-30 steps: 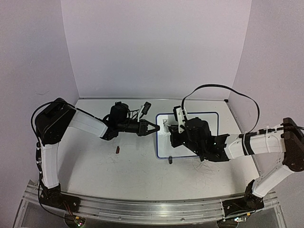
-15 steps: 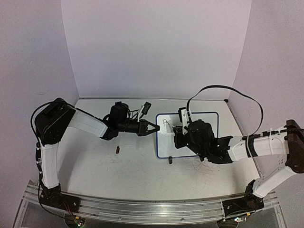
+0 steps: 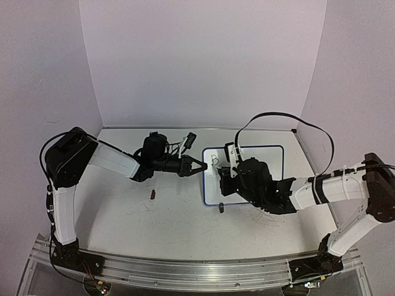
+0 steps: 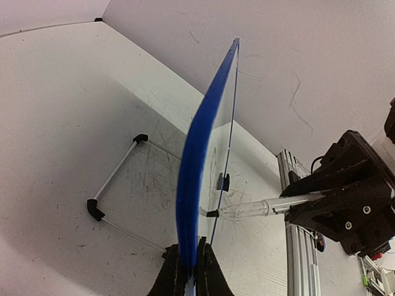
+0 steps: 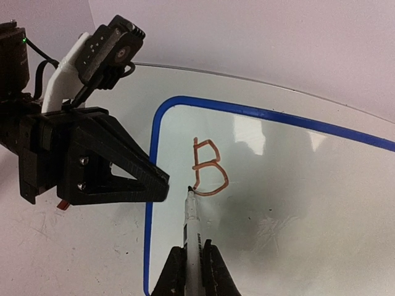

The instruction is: Write a sentence on the whiteboard

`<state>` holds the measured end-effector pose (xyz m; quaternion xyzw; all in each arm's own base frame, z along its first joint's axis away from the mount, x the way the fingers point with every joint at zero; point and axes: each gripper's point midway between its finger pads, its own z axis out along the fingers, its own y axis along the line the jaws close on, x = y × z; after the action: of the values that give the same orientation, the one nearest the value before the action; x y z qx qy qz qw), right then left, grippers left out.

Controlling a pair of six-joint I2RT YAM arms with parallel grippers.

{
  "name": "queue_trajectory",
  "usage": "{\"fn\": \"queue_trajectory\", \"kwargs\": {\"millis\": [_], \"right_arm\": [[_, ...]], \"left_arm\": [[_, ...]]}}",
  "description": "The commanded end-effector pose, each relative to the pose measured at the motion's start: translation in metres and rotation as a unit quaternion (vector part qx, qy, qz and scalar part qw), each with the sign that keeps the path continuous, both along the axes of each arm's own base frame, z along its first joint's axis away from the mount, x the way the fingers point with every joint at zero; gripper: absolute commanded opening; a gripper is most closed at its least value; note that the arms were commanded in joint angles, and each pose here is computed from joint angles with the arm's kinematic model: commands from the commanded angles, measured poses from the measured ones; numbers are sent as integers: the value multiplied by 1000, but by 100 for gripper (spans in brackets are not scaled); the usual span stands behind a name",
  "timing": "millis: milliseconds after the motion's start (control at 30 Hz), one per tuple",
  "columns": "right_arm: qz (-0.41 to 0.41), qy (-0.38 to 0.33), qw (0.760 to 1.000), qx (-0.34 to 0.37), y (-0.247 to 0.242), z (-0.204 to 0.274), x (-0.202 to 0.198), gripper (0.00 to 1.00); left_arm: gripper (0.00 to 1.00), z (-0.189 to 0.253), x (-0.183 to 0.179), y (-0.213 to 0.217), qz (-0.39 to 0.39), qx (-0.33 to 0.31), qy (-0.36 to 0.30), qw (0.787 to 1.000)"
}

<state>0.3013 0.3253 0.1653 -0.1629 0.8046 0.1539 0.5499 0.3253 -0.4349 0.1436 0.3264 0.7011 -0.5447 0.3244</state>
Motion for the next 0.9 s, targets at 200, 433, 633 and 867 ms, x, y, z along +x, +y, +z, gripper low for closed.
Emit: {"fn": "queue_trajectory", "kwargs": {"millis": [200, 433, 633, 867], "right_arm": [[5, -17, 999, 36, -13, 33, -8, 0], [-11, -28, 999, 26, -17, 39, 0, 0], [-19, -32, 999, 15, -15, 37, 7, 0], [-20, -37, 999, 18, -18, 40, 7, 0]], "left_arm": [[0, -17, 5, 6, 28, 42, 15, 999], [0, -18, 4, 7, 29, 45, 15, 998], [0, -18, 4, 8, 31, 46, 17, 998], [0, -19, 4, 7, 29, 47, 16, 998]]}}
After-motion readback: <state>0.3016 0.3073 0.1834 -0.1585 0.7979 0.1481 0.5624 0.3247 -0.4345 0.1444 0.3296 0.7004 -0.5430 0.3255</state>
